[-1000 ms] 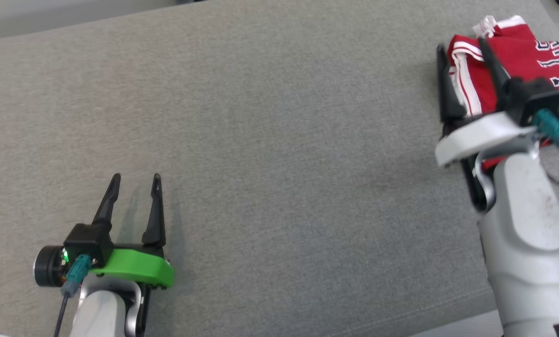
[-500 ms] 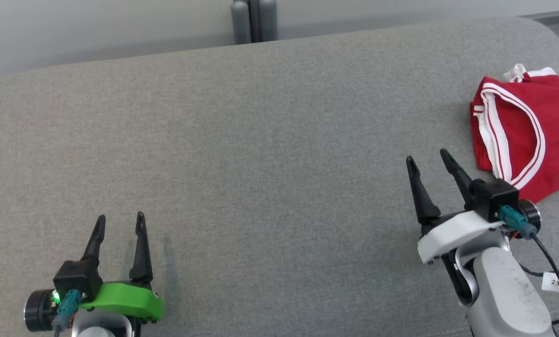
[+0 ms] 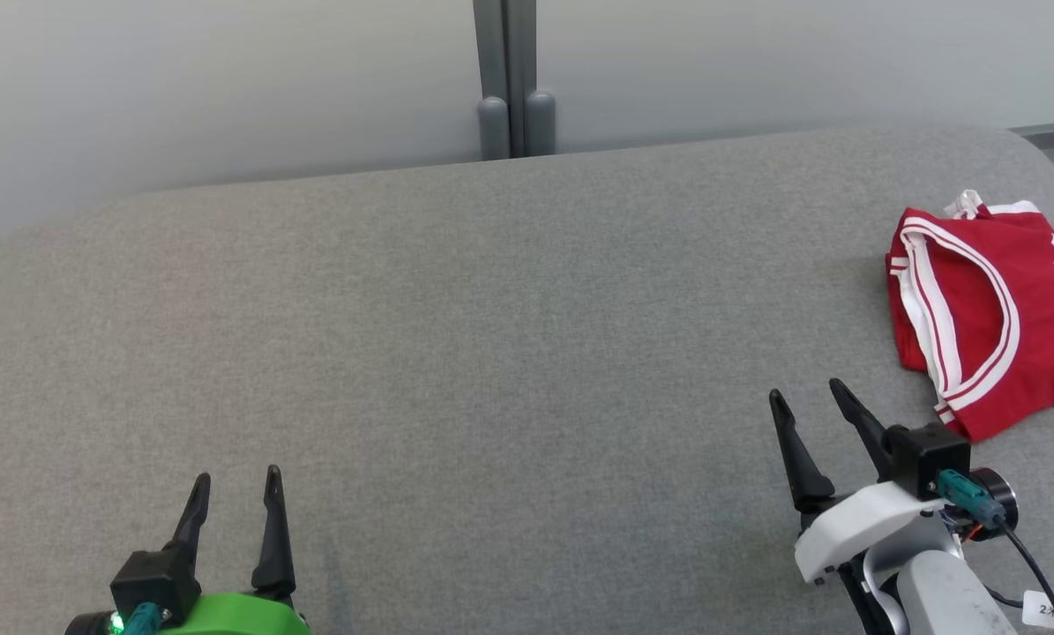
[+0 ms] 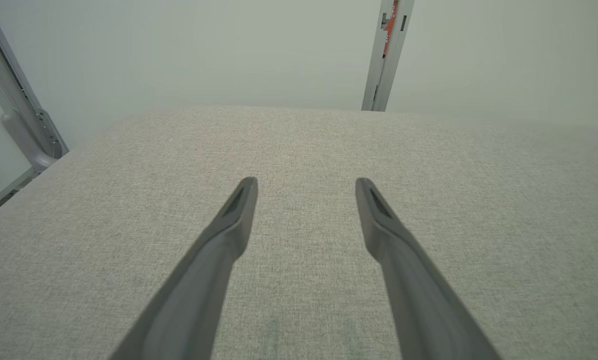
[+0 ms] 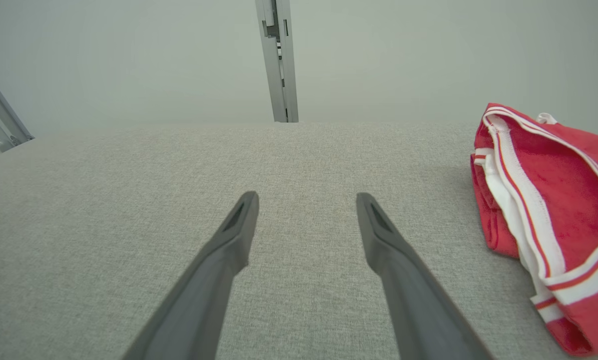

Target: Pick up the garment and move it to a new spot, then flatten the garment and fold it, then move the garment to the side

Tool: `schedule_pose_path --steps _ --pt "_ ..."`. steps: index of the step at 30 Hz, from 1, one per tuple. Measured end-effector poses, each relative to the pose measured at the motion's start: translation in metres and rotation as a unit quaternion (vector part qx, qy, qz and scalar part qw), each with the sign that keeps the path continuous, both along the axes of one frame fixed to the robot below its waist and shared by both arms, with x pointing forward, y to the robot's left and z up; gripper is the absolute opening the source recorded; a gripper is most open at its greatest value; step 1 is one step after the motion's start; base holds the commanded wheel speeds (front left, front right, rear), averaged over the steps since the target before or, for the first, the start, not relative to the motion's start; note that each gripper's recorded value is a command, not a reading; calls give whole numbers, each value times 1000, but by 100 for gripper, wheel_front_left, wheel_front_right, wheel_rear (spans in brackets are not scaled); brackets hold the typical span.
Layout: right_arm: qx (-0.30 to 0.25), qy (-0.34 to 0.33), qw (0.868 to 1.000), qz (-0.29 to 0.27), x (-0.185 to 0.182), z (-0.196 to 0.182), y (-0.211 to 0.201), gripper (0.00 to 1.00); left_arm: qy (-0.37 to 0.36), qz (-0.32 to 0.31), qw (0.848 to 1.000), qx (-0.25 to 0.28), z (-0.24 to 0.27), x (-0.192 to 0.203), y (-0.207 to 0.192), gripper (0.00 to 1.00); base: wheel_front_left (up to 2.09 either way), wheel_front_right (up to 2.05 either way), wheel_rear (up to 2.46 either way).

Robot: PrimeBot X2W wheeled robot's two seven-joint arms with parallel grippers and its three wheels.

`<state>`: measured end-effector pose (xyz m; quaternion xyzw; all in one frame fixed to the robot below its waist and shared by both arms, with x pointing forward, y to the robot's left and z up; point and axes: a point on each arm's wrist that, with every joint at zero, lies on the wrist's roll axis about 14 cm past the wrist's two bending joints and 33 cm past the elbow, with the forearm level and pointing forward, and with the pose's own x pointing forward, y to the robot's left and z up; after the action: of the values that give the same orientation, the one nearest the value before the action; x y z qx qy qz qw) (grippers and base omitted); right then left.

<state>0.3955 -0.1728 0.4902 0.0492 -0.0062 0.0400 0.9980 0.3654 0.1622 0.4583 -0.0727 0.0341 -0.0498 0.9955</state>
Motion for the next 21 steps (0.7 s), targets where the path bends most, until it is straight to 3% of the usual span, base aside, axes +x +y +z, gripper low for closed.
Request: schedule_pose_path --steps 2,3,9,21 --pt "0 0 1000 1 -2 0 1 100 -2 0 1000 -3 1 -2 0 100 0 0 0" --pt "0 0 1000 2 -2 0 1 0 -2 0 1000 -7 1 -3 -1 0 0 0 0" --pt "11 45 999 -1 -15 -28 3 0 27 1 1000 -15 -14 -9 -3 0 0 0 0" --pt "122 56 990 -34 -12 -25 -8 0 47 42 991 -119 -16 -8 9 0 0 0 0"
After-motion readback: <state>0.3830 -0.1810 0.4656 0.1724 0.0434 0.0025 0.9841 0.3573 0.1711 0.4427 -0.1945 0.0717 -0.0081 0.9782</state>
